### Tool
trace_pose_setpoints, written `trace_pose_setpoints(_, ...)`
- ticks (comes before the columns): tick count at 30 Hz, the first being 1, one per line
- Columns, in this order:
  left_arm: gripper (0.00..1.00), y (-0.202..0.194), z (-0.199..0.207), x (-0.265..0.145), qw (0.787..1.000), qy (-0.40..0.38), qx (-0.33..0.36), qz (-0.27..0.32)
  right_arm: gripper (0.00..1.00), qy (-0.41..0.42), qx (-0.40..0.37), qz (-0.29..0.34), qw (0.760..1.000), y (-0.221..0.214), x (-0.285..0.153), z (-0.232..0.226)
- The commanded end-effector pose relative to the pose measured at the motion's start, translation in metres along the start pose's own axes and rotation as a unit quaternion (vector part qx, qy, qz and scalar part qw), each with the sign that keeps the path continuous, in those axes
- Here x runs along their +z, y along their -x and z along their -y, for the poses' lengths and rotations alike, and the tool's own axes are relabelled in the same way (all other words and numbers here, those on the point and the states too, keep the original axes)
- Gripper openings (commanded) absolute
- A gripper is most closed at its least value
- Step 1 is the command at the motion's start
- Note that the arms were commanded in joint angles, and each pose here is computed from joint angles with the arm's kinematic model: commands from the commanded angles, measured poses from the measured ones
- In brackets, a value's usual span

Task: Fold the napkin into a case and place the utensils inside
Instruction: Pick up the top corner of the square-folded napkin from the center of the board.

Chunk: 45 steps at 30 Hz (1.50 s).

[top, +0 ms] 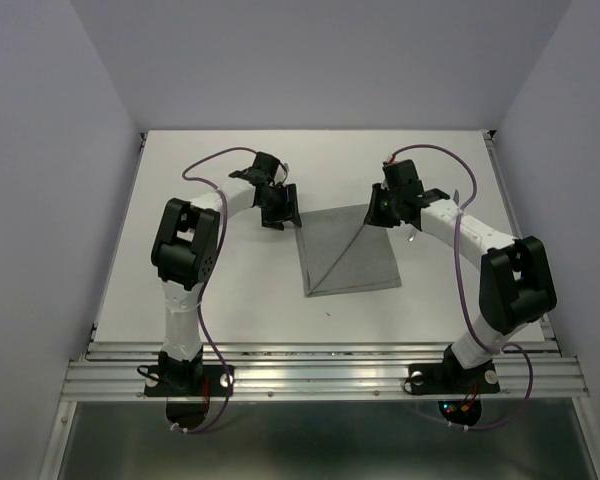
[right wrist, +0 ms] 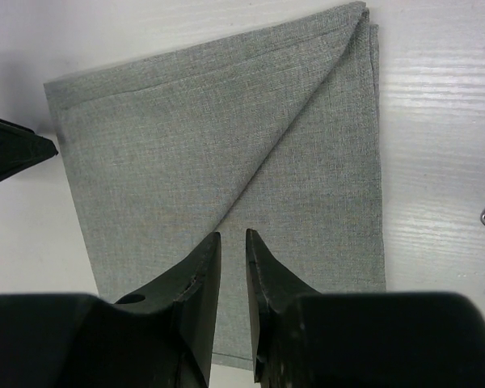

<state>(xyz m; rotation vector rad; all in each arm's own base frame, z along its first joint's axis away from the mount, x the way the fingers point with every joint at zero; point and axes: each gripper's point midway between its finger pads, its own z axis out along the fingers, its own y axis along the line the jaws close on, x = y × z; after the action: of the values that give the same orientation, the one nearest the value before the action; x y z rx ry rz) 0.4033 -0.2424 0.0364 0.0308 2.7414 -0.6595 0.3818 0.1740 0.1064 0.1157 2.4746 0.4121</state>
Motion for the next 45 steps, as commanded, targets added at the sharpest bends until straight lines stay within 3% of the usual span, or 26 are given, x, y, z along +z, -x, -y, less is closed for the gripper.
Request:
trace_pose_setpoints(1, 0.64, 0.002, 0.009, 0.000, 1.000, -0.014, 0.014, 0.006, 0.25, 0.009, -0.002, 0.014, 1.000, 0.008, 0.001, -0.012)
trace_pose_setpoints(16, 0.58, -0.015, 0.012, 0.025, 1.000, 0.010, -0.022, 0.001, 0.25, 0.010, -0.002, 0.016, 1.000, 0.005, 0.002, -0.014)
trace_pose_setpoints(27, 0.38, -0.030, 0.006, 0.039, 0.998, 0.047, -0.045, 0.006, 0.25, 0.011, 0.001, 0.019, 1.000, 0.007, 0.000, -0.015)
trace_pose_setpoints(36, 0.02, -0.026, 0.008, 0.039, 0.997, 0.052, -0.051, 0.015, 0.25, 0.013, 0.001, 0.022, 1.000, 0.006, -0.002, -0.018)
trace_pose_setpoints(45, 0.00, -0.004, 0.027, 0.003, 0.995, 0.036, -0.070, 0.055, 0.25, 0.017, -0.011, 0.013, 1.000, -0.001, 0.000, -0.024)
